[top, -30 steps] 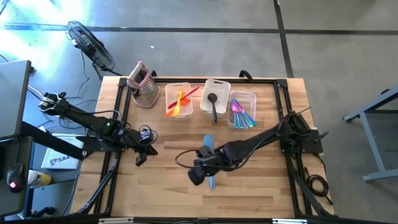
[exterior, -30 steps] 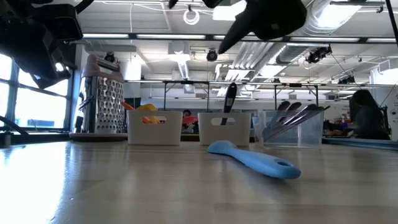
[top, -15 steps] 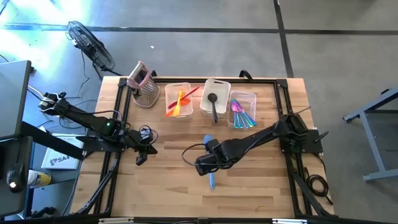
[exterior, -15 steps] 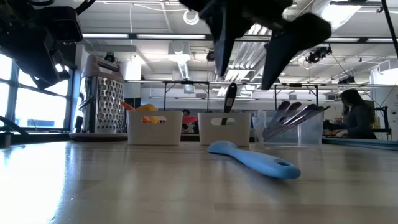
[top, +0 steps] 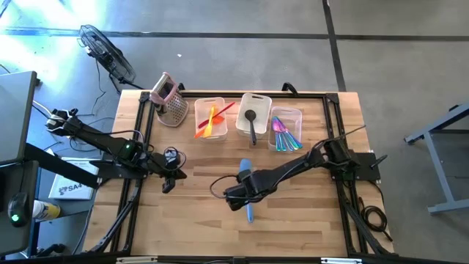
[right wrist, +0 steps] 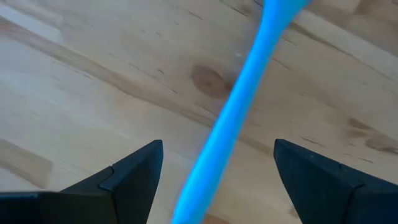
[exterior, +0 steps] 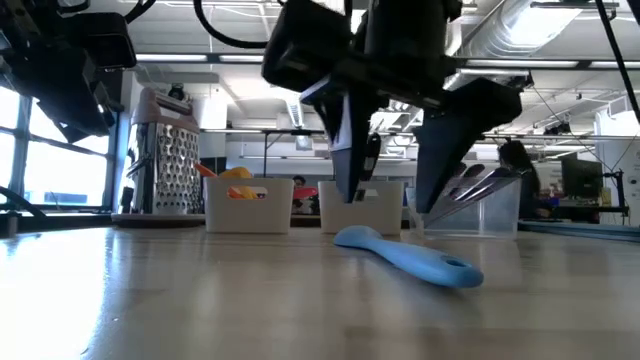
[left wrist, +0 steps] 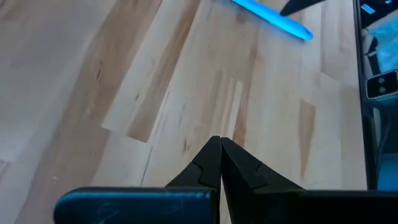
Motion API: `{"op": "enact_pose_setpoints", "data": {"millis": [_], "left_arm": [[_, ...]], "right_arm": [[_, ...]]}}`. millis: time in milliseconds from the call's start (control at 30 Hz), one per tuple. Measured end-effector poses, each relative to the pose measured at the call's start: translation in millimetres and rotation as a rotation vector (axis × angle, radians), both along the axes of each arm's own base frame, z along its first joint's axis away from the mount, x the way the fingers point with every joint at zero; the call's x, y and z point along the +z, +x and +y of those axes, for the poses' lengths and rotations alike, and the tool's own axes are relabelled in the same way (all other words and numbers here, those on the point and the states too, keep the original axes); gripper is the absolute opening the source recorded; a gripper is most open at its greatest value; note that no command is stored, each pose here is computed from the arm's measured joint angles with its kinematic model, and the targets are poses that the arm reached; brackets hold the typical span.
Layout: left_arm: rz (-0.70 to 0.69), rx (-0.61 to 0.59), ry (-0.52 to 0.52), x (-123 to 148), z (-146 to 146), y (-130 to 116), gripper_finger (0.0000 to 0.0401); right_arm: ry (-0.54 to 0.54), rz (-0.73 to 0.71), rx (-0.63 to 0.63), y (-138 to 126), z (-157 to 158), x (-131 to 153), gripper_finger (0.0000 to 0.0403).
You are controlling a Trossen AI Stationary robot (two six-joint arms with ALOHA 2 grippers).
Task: Pick & Place Kitchen Items
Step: Put the blue serving spoon into the right white bin
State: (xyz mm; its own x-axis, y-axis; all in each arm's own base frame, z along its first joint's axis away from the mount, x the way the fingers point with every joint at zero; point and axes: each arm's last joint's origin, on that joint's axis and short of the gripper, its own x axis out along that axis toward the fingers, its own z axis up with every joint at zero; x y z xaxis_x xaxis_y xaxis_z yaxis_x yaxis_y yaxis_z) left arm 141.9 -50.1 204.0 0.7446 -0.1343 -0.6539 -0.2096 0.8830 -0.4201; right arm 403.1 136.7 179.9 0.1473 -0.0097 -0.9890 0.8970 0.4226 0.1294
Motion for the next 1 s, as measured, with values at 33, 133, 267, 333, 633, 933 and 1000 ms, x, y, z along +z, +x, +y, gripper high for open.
{"op": "enact_pose_setpoints", "data": {"millis": [33, 133, 267, 333, 633, 933, 1000], "left_arm": [[-0.001, 0.003, 0.003, 0, 0, 0, 0.0001], [-0.002, 0.005, 0.004, 0, 0, 0, 0.0001], [-0.002, 0.006, 0.005, 0, 0, 0, 0.0001], [0.004, 0.007, 0.007, -1, 0, 0, 0.0001], [0.01, 0.027, -0.013, -1, 0, 1, 0.0001], [0.002, 0.043, -0.009, -1, 0, 1, 0.0001], [0.002, 0.043, -0.009, -1, 0, 2, 0.0001]], "right_arm": [[0.002, -0.002, -0.005, 1, -2, 0, 0.03], [0.003, 0.008, -0.006, 4, -7, -6, 0.03], [0.046, 0.046, 0.002, 11, -11, -26, 0.03], [0.079, 0.074, 0.024, 13, -10, -38, 0.03], [0.019, 0.164, 0.064, 8, -6, -56, 0.0299], [0.008, 0.228, 0.083, 3, -10, -56, 0.0241], [0.007, 0.229, 0.102, 3, -10, -56, 0.0213]]}}
